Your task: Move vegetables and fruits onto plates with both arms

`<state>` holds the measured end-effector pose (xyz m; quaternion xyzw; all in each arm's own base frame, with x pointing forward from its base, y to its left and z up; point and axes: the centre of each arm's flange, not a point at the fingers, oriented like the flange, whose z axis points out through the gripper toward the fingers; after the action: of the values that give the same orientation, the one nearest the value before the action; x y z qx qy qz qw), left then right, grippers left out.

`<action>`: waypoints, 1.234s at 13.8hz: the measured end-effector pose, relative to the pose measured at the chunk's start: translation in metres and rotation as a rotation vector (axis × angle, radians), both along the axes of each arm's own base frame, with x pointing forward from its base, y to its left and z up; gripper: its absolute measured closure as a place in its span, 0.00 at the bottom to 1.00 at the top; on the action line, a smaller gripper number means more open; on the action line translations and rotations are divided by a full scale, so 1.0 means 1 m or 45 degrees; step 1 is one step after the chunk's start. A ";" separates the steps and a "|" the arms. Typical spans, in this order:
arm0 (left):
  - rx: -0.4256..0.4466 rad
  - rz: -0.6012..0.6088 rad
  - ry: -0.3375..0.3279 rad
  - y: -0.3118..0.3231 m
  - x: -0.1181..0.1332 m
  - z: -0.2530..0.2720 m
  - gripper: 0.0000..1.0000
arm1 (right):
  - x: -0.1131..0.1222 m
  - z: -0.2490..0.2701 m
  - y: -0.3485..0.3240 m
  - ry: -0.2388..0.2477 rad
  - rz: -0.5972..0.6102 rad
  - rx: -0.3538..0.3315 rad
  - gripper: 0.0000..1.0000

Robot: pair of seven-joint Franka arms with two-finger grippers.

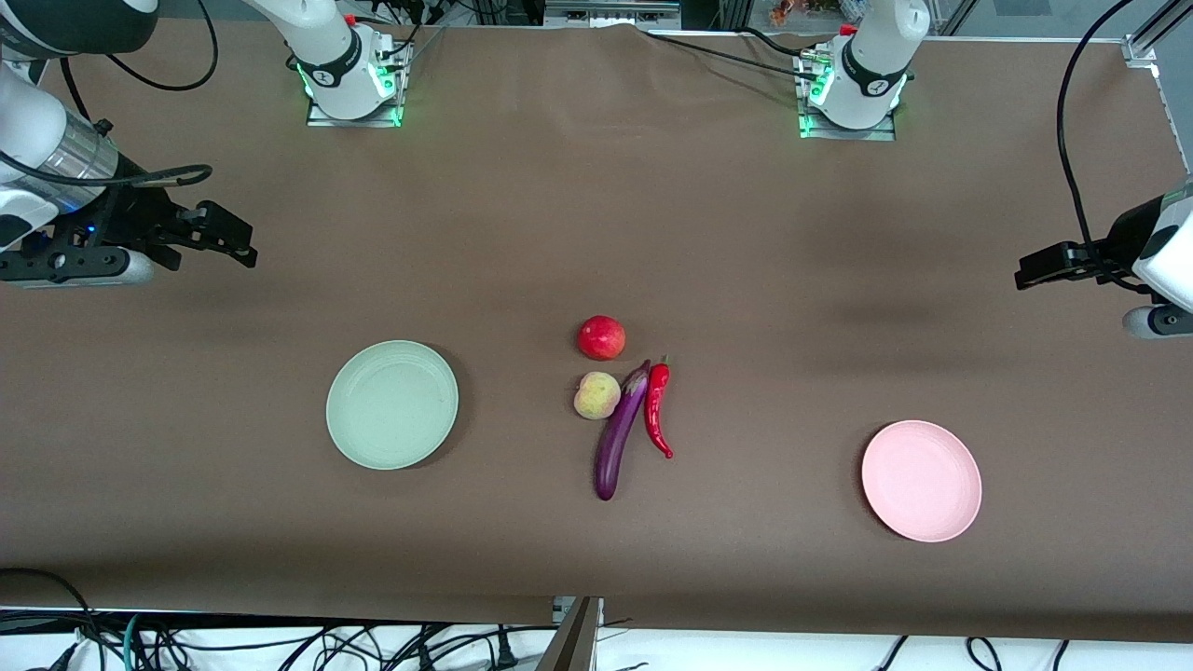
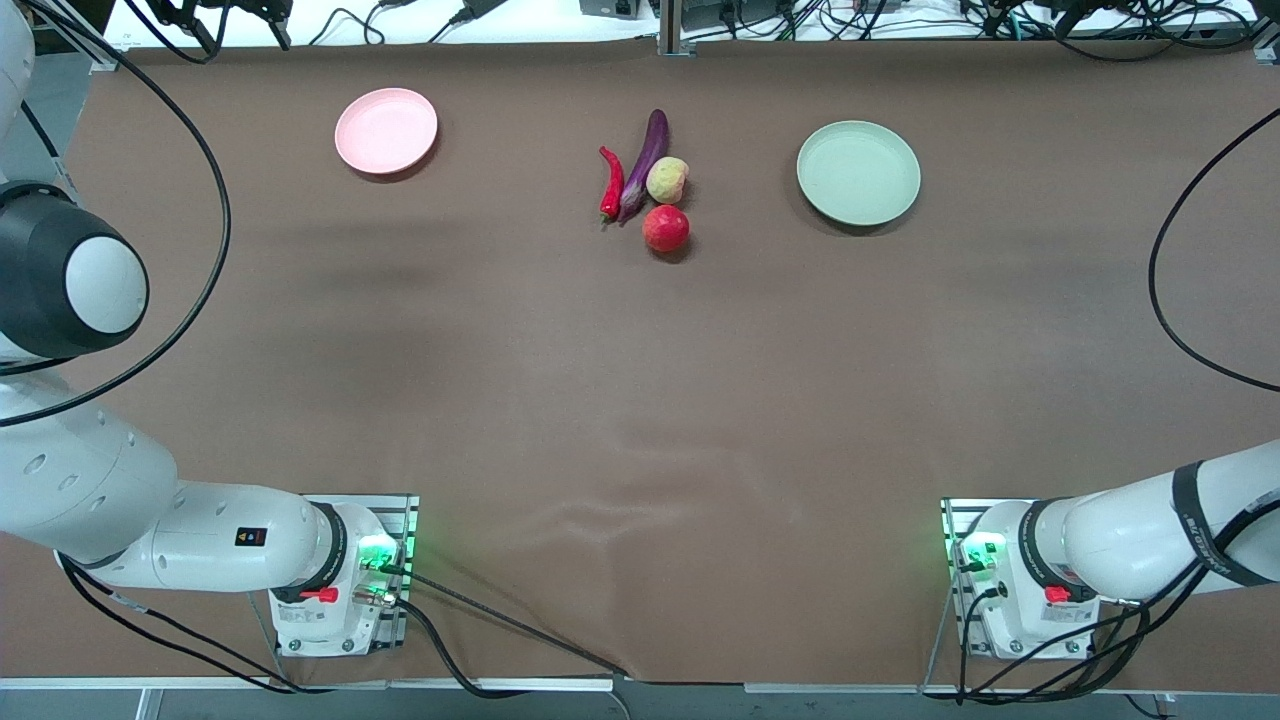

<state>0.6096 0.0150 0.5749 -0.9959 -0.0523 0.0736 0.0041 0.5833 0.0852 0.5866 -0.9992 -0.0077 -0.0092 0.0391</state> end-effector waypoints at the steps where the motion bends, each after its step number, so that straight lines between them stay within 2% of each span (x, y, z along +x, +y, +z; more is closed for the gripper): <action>1: 0.000 0.000 0.000 0.000 0.000 0.000 0.00 | 0.000 0.000 0.000 0.000 0.000 0.000 0.00; 12: 0.001 0.000 -0.004 0.000 0.002 0.000 0.00 | 0.001 0.005 0.000 -0.015 0.001 -0.005 0.00; 17: 0.003 0.001 0.041 0.000 0.010 -0.021 0.00 | 0.001 0.006 -0.002 -0.019 0.002 -0.029 0.00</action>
<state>0.6200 0.0150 0.5535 -0.9946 -0.0525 0.0895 0.0059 0.5844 0.0828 0.5923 -0.9994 -0.0091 -0.0167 0.0274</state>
